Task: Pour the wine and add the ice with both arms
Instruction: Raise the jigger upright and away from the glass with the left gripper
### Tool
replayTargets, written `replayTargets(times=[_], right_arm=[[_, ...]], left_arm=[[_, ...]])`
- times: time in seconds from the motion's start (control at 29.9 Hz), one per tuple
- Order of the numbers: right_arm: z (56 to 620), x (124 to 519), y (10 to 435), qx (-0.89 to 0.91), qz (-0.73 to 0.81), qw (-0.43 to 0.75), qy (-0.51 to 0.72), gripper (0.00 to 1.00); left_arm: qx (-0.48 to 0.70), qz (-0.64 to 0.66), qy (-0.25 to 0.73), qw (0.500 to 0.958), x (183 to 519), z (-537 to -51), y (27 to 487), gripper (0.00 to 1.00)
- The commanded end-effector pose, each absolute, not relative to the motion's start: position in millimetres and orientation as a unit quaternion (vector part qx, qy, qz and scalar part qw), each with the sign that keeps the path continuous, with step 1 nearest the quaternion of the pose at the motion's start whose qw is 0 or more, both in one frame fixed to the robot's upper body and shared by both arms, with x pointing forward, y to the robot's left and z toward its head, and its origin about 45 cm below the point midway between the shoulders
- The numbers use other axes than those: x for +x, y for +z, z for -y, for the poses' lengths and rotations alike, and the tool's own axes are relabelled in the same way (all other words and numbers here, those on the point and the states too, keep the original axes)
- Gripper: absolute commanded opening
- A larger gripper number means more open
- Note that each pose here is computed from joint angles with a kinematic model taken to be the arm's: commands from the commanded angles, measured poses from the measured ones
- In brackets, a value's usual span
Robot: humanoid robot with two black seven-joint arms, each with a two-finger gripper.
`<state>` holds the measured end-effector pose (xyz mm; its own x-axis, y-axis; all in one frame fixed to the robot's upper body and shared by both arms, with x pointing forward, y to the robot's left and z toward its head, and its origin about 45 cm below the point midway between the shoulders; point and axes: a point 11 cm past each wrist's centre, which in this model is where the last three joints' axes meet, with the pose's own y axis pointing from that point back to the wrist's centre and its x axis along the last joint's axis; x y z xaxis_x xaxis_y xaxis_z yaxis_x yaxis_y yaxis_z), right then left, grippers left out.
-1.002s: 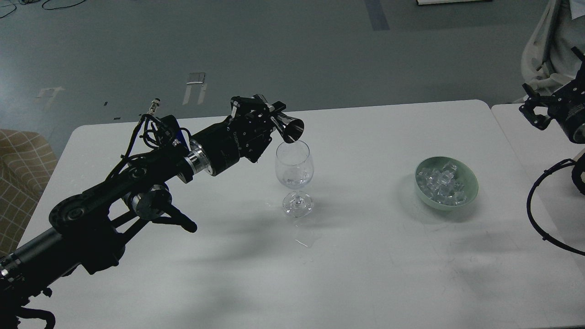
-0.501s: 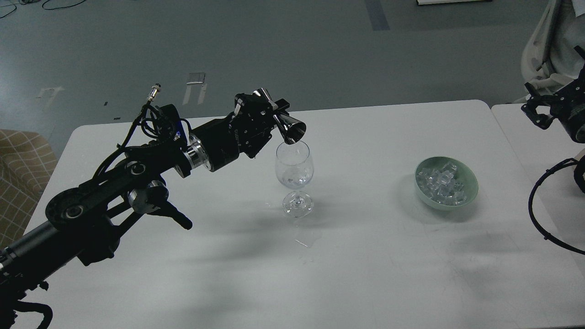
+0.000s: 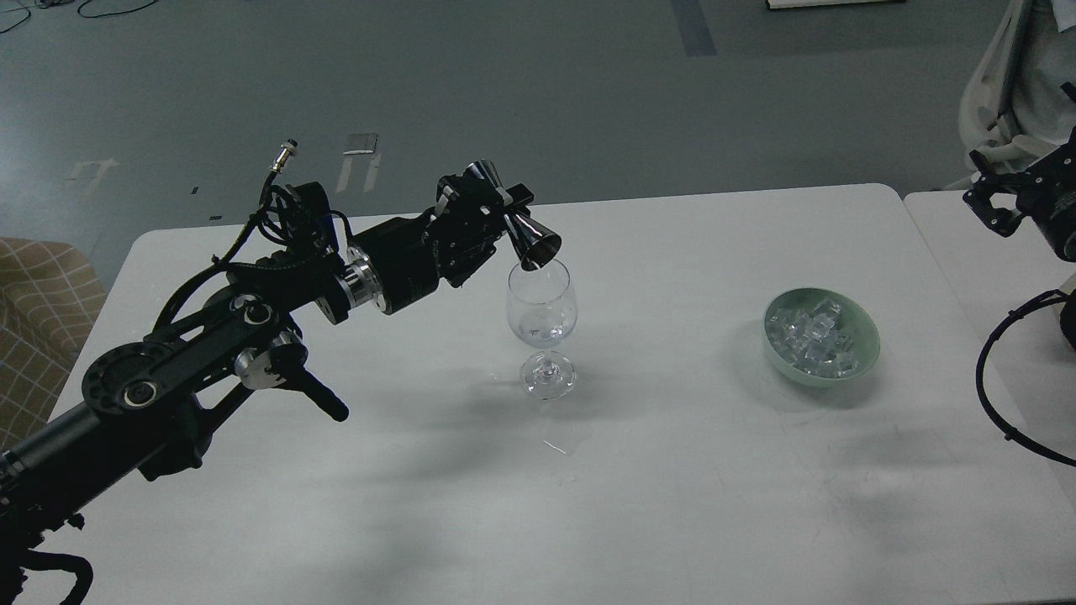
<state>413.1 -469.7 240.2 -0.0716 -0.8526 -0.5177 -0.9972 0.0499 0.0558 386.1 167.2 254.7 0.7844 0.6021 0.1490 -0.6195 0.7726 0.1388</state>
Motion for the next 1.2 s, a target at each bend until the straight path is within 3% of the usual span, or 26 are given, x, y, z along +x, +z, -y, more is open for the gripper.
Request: replayTargets(times=[0.0, 1.17], right_arm=[[469.8, 413.1, 240.4, -0.658, -0.703, 0.176, 0.205, 1.0], [471.8, 412.8, 242.6, -0.658, -0.704, 0.177, 0.201, 1.0]], left_arm=[[0.095, 0.072, 0.314, 0.942, 383.9, -164.3, 263.6, 0.0], [0.144, 0.172, 0.296, 0.929, 389.3, -167.4, 278.5, 0.0]])
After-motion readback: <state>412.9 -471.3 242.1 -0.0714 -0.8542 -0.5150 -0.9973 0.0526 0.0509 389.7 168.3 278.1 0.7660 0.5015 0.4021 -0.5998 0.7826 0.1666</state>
